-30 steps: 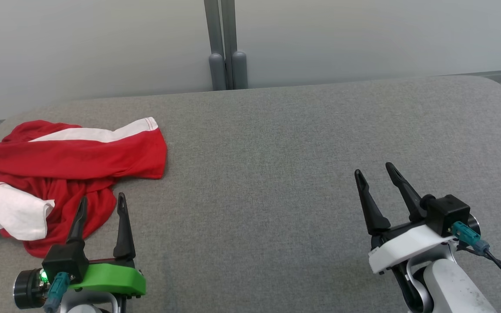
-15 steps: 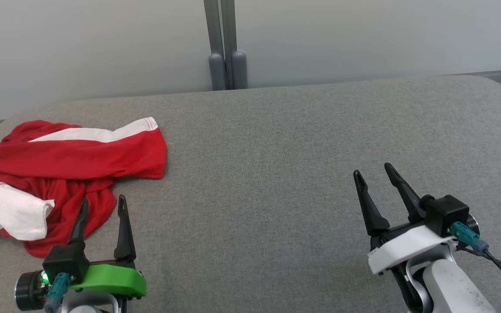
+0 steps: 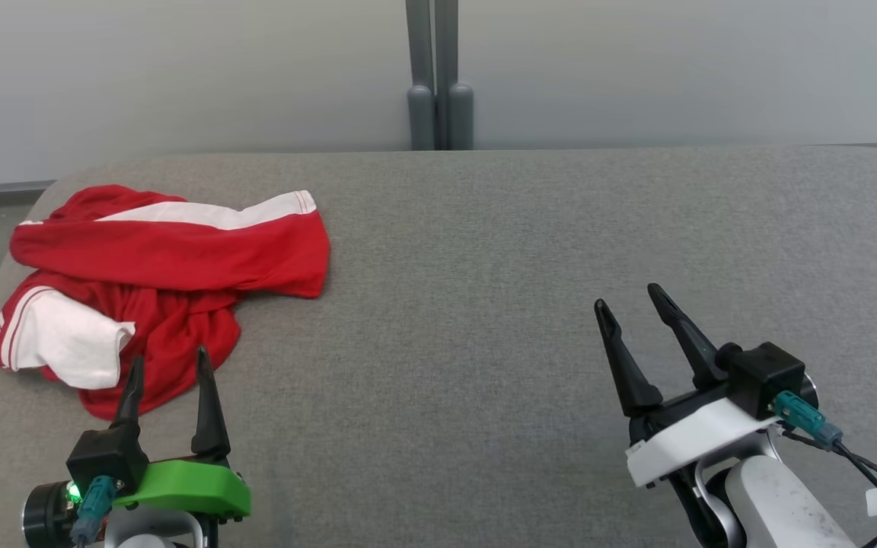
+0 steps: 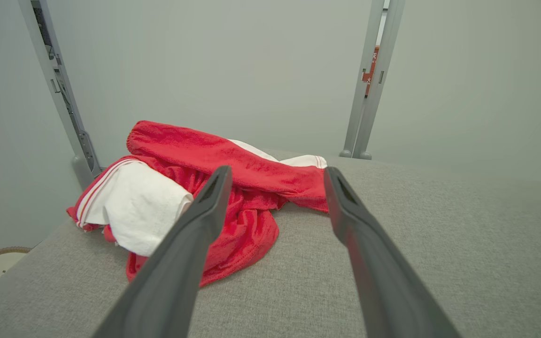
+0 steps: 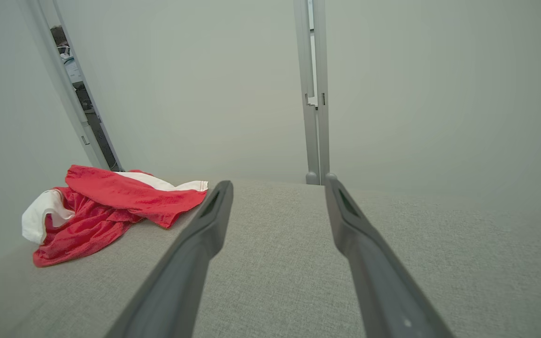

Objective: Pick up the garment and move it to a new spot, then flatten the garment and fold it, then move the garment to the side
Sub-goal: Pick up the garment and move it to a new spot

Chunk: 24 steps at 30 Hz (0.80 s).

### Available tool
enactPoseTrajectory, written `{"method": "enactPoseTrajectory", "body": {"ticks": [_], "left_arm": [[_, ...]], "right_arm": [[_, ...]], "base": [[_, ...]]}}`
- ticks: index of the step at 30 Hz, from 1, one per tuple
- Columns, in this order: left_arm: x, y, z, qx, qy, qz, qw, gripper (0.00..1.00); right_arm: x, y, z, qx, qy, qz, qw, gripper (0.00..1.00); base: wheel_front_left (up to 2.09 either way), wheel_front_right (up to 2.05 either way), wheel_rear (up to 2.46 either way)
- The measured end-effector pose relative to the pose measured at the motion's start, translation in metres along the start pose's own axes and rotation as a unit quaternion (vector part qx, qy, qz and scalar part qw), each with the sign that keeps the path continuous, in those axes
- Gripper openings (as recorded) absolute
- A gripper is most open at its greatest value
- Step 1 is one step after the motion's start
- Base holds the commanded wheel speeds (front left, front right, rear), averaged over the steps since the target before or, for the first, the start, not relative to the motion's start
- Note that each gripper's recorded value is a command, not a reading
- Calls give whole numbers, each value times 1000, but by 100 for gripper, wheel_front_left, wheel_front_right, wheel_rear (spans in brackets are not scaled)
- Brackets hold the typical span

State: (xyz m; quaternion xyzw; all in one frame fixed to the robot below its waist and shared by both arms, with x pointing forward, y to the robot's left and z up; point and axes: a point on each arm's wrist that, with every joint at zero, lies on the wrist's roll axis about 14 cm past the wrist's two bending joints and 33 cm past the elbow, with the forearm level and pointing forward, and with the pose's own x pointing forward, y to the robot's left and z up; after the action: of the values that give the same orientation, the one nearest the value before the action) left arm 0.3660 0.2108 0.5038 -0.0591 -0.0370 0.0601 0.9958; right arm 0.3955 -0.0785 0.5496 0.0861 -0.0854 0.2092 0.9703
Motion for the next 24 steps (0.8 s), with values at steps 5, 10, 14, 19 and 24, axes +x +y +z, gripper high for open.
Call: {"method": "enactPoseTrajectory", "body": {"ticks": [5,10,14,19,24], "left_arm": [[-10,22,1,-1,-1,33,999,100],[-24,47,5,0,-4,71,998,100],[-36,66,6,-2,-5,98,995,100],[-55,92,7,-3,-6,141,990,100],[-68,106,7,-4,-5,164,986,100]], "right_arm": [[11,23,-3,9,1,38,999,100],[22,48,-7,29,4,76,997,100],[30,69,-9,39,5,106,994,100],[37,96,-14,50,10,147,988,100],[41,113,-14,57,11,172,983,100]], "base": [[0,0,0],[0,0,0],[0,0,0],[0,0,0],[0,0,0]]}}
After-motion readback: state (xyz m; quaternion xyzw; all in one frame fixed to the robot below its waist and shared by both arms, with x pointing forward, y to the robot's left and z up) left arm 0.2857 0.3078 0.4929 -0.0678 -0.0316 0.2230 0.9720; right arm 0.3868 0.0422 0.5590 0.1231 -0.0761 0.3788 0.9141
